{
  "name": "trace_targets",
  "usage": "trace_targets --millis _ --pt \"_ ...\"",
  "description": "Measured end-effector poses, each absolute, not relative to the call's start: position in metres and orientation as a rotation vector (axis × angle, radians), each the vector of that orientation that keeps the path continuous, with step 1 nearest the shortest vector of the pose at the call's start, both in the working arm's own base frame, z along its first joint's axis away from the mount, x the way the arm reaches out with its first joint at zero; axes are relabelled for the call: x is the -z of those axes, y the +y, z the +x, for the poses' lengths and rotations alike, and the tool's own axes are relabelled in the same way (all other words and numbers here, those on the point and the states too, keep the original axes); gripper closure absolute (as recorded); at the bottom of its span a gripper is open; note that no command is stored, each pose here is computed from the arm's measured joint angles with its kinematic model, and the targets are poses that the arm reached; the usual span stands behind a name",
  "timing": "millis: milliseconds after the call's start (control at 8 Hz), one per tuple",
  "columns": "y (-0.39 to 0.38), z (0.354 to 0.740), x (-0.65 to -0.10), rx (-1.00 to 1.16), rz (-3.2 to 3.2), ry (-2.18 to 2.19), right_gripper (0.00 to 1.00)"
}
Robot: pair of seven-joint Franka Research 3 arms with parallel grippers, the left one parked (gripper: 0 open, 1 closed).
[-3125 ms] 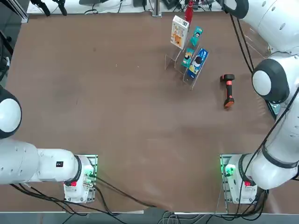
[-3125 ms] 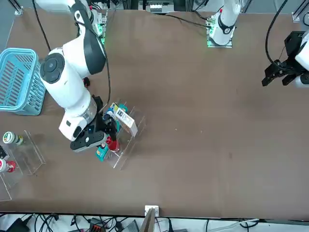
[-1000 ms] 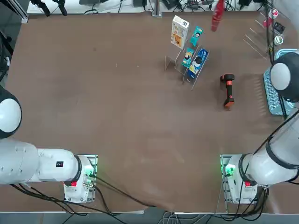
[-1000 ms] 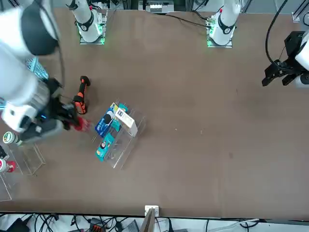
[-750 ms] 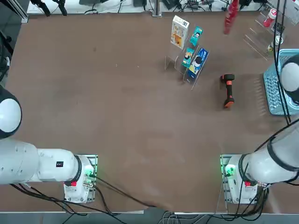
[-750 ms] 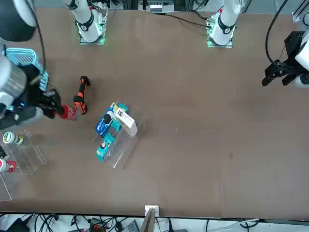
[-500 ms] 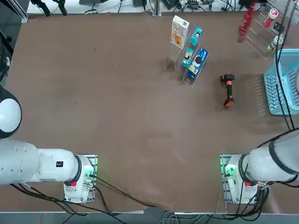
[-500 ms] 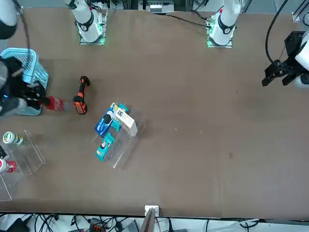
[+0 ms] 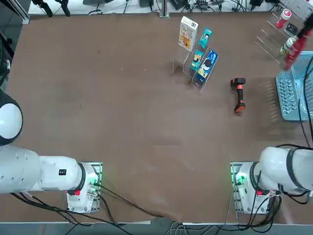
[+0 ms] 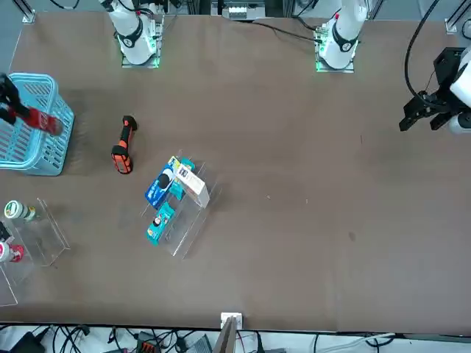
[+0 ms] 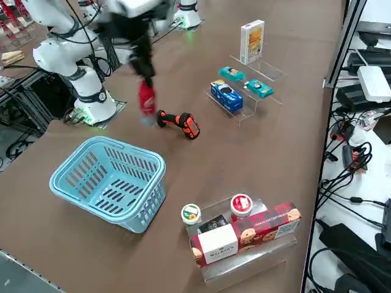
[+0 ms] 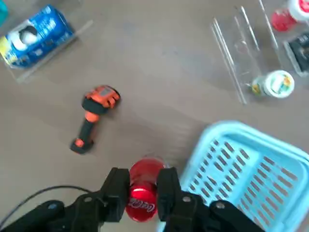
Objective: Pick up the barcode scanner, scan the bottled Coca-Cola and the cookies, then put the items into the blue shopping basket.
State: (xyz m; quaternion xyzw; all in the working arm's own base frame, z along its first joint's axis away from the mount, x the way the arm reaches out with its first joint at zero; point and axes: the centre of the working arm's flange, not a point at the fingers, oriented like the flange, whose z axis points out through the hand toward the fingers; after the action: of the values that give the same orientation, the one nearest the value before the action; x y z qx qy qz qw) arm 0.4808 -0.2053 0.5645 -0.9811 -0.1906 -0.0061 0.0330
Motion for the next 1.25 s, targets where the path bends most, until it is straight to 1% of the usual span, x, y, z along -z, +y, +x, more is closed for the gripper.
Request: trace_targets --millis 250,500,1000,1250 --pt "-0.277 0.442 -0.556 0.134 -3.072 -0.654 0.66" --pt "-0.336 0.415 -0.515 0.198 -3.129 -0.662 0.66" --pt "-0.392 0.388 -0.395 0.325 -3.088 -0.551 0.66" --pt "-0.411 0.382 -0.358 0.365 -3.061 -0.556 0.66"
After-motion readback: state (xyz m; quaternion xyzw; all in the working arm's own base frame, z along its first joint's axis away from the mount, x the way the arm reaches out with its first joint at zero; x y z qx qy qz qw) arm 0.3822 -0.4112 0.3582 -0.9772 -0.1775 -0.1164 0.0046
